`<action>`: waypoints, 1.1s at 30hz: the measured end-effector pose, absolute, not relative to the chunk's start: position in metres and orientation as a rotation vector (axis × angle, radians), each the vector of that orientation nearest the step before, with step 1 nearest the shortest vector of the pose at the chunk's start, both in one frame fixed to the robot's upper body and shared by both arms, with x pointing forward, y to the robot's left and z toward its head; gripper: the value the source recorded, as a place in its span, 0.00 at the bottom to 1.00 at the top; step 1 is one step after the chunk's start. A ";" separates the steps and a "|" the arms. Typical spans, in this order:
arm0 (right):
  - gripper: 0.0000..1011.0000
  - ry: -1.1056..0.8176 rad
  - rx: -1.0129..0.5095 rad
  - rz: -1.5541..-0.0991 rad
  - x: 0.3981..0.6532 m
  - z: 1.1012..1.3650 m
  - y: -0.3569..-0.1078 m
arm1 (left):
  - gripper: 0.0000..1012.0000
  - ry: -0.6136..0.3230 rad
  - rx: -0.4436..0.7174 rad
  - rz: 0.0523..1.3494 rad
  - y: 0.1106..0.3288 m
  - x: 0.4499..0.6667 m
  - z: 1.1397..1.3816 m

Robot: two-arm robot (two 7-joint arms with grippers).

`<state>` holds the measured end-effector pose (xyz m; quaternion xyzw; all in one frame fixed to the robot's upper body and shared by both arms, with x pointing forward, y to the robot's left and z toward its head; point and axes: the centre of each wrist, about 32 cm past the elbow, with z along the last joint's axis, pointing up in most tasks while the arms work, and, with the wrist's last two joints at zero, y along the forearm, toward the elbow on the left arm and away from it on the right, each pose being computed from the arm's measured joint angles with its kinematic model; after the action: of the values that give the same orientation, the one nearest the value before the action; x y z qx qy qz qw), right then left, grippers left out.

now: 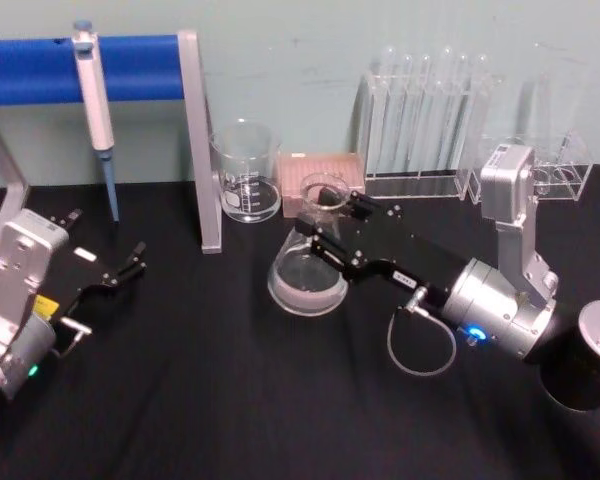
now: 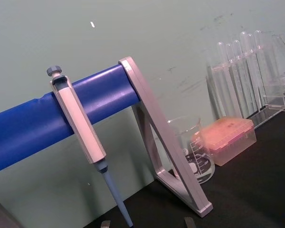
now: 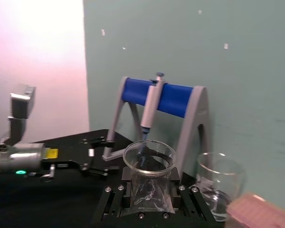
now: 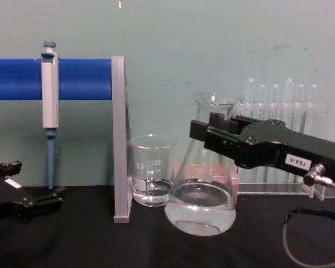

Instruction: Grasp the erlenmeyer flask with one hand, shake it three times, then place it back.

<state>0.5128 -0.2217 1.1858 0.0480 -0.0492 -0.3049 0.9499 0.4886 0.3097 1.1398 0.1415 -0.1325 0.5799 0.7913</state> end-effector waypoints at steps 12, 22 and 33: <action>0.44 -0.121 0.083 -0.863 0.517 1.184 -0.247 | 0.99 -0.285 0.305 1.248 0.310 0.489 1.140; 0.44 -0.139 0.066 -1.136 0.516 1.184 -0.273 | 0.99 -0.285 0.304 1.248 0.310 0.489 1.140; 0.45 -0.128 0.043 -1.166 0.518 1.182 -0.275 | 0.99 -0.285 0.305 1.248 0.310 0.489 1.140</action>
<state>0.5180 -0.2746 1.1823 0.0203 -0.0602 -0.5502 0.8326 0.4886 0.3097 1.1398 0.1415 -0.1324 0.5799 0.7913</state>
